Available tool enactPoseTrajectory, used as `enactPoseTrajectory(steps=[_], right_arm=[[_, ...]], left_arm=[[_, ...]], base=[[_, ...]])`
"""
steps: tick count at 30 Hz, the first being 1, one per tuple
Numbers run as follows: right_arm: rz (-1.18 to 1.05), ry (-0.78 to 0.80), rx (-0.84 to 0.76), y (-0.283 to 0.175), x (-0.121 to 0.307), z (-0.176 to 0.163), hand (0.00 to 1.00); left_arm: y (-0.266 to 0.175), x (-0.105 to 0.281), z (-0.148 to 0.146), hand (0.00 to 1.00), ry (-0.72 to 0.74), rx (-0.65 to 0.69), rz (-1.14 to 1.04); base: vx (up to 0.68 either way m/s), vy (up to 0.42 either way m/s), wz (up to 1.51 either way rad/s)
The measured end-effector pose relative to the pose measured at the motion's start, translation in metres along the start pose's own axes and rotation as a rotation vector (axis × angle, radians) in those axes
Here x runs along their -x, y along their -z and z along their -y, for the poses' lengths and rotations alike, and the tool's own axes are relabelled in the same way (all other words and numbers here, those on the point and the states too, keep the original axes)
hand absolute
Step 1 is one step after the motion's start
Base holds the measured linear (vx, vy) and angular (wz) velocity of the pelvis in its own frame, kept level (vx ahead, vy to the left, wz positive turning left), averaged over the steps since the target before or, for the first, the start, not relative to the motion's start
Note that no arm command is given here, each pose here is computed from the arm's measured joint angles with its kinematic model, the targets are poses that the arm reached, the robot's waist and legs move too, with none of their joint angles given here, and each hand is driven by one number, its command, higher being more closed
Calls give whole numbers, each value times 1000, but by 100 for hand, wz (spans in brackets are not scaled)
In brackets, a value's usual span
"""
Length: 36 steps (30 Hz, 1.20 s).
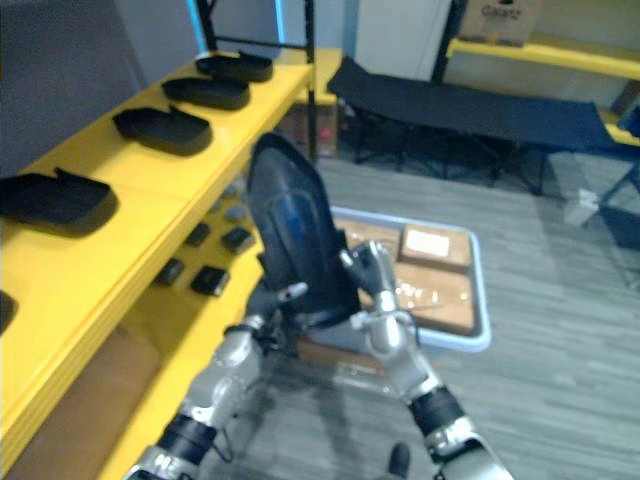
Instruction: Walk over and take plastic housings, then place them on the shelf
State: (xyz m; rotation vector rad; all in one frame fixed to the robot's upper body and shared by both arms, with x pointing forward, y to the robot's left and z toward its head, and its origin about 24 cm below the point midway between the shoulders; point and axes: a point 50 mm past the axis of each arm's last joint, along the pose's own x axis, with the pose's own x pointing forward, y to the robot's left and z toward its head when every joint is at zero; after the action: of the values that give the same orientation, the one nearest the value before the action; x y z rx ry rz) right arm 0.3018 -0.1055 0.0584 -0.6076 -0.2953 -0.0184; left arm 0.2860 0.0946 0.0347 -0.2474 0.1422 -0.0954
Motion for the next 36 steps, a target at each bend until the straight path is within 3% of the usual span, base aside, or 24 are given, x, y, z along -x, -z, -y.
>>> enactPoseTrajectory(steps=[23, 36], right_arm=[[33, 18, -112, -6, 21, -16, 100], [128, 91, -190, -18, 26, -6, 100]], left_arm=[[-12, 0, -3, 100, -76, 74, 112], [-43, 7, 4, 100, -39, -91, 301]], base=[[0, 0, 0], [0, 0, 0]])
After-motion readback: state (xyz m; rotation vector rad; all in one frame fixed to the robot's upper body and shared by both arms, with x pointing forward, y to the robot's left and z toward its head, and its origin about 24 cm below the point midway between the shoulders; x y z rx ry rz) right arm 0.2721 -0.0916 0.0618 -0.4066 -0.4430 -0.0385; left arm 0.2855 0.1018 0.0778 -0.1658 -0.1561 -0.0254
